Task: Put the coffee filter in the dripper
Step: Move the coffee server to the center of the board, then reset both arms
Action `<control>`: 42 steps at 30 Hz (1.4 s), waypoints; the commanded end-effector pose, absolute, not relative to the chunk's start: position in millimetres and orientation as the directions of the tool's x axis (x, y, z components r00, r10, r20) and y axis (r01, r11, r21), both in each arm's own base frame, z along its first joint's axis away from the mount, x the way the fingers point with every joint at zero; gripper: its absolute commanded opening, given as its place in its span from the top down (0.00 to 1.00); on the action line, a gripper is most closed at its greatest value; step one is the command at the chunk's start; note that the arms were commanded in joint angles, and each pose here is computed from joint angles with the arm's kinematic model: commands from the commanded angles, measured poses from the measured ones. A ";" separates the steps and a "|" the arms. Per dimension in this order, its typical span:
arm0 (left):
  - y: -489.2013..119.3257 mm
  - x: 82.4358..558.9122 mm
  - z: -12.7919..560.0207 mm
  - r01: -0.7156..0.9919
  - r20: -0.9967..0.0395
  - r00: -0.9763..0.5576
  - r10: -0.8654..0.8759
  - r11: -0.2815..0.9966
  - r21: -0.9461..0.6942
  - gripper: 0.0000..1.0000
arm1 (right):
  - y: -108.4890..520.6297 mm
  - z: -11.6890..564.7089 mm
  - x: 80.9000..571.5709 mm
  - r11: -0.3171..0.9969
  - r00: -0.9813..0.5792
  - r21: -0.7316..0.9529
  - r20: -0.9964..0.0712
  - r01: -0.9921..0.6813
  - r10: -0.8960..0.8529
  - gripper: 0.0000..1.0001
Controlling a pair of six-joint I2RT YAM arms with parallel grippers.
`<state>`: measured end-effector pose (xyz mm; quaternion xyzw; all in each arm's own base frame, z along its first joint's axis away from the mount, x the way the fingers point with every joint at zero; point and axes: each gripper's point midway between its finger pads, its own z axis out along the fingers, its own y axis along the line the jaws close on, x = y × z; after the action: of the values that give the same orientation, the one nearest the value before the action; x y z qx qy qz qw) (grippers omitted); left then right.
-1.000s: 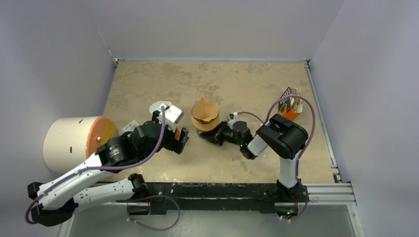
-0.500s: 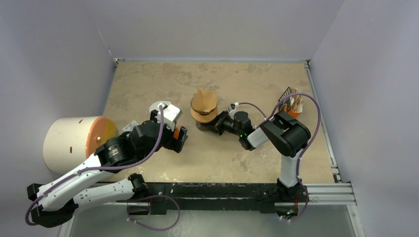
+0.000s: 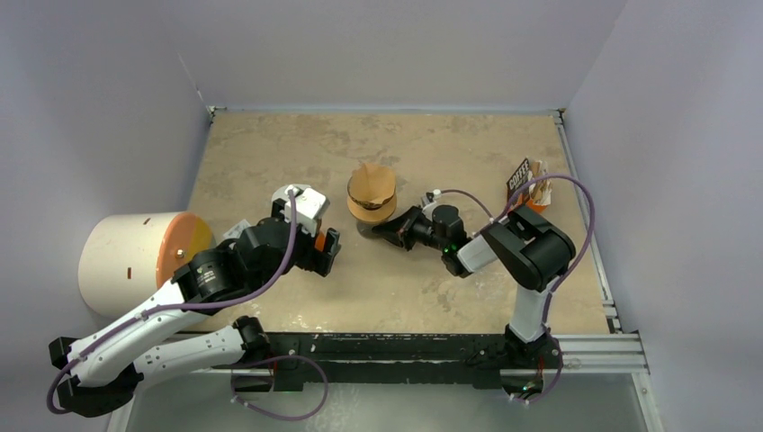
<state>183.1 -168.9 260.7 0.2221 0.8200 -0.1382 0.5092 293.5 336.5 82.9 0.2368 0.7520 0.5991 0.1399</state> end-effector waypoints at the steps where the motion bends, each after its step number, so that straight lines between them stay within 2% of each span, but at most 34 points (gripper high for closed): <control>1: -171.2 186.9 267.6 0.503 -0.914 -0.358 0.193 0.864 -0.014 0.16 | 329.5 99.0 285.5 0.186 -0.864 0.974 0.016 0.127 0.503 1.00; 7: -170.9 187.8 267.5 0.499 -0.914 -0.358 0.193 0.867 -0.013 0.15 | 313.7 99.5 275.9 0.250 -0.867 0.961 -0.024 0.117 0.497 1.00; 11: -170.4 188.4 267.1 0.496 -0.913 -0.360 0.191 0.868 -0.014 0.15 | 297.1 92.7 269.4 0.357 -0.864 0.926 -0.078 0.122 0.498 1.00; 15: -170.5 188.6 267.8 0.492 -0.914 -0.361 0.185 0.870 -0.018 0.15 | 276.7 101.0 268.6 0.488 -0.851 0.870 -0.208 0.064 0.482 1.00; 23: -170.8 190.4 268.1 0.486 -0.915 -0.360 0.181 0.874 -0.018 0.11 | 224.5 136.8 268.1 0.762 -0.789 0.647 -0.483 -0.029 0.380 0.98; 31: -171.3 193.4 269.3 0.471 -0.917 -0.362 0.166 0.882 -0.027 0.08 | 165.8 181.6 270.5 0.914 -0.693 0.405 -0.659 0.000 0.291 0.68; 34: -172.8 196.8 271.3 0.449 -0.921 -0.365 0.134 0.892 -0.048 0.06 | 144.3 204.9 270.0 0.947 -0.653 0.321 -0.714 0.017 0.254 0.45; 37: -173.7 202.7 285.8 0.420 -0.930 -0.352 0.100 0.905 -0.061 0.05 | 122.8 233.4 270.9 0.967 -0.600 0.249 -0.766 0.052 0.230 0.31; 41: -162.8 214.2 316.0 0.350 -0.946 -0.311 0.093 0.937 -0.023 0.05 | 98.3 258.8 270.3 0.981 -0.549 0.165 -0.813 0.103 0.194 0.02; 42: -160.2 217.2 323.8 0.334 -0.949 -0.298 0.099 0.943 -0.006 0.04 | 91.0 265.0 270.6 0.982 -0.536 0.139 -0.824 0.127 0.186 0.01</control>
<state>201.0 -171.2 270.8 0.1856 0.8234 -0.1165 0.5234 276.5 137.0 245.4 0.0858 0.8788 0.1378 0.4487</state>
